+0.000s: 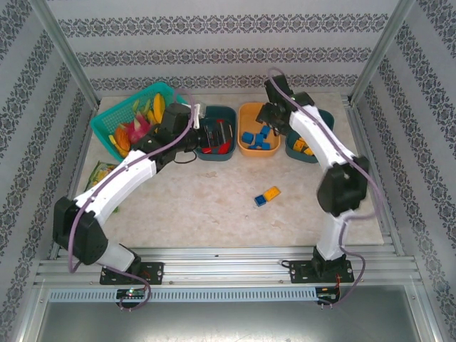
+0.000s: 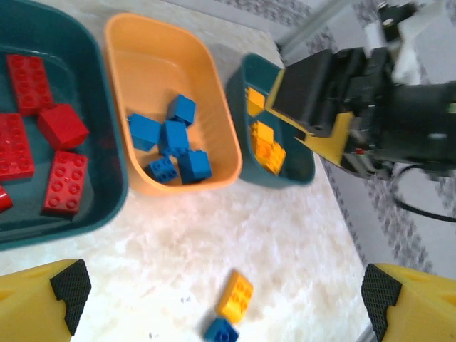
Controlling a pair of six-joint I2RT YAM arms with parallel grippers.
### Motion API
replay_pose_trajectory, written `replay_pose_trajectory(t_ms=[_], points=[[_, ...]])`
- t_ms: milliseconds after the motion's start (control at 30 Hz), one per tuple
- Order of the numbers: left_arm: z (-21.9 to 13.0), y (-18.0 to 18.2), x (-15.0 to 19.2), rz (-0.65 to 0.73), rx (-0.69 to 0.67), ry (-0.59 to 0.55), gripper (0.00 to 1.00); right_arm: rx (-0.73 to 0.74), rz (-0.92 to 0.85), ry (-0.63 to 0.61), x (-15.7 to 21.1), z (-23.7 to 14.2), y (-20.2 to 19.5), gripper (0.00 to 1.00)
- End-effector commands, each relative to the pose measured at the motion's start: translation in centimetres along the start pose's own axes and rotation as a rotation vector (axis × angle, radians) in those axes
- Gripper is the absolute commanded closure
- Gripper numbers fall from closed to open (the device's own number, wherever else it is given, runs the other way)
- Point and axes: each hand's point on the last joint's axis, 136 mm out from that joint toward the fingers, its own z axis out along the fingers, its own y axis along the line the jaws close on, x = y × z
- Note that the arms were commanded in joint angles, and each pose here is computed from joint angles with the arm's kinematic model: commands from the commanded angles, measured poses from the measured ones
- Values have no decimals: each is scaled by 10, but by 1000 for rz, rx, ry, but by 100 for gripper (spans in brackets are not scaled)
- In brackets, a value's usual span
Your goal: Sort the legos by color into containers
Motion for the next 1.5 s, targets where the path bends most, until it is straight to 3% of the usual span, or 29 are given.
replay_pose_trajectory(t_ms=[0, 167, 367, 967, 1200, 1367, 1467], points=[[-19, -10, 60, 180, -7, 156, 0, 98, 200, 44, 57, -8, -48, 34], [-38, -9, 121, 262, -3, 244, 0, 118, 342, 138, 141, -10, -93, 33], [-50, 2, 156, 237, -6, 255, 0, 191, 360, 204, 176, 9, -119, 30], [-58, 2, 152, 214, -25, 200, 0, 273, 339, 306, 195, 63, -114, 33], [-57, 2, 152, 210, -27, 197, 0, 280, 351, 332, 204, 78, -121, 41], [-57, 0, 150, 209, -22, 196, 0, 280, 349, 346, 207, 83, -123, 57], [-55, -1, 151, 208, -21, 199, 0, 291, 348, 337, 206, 80, -127, 61]])
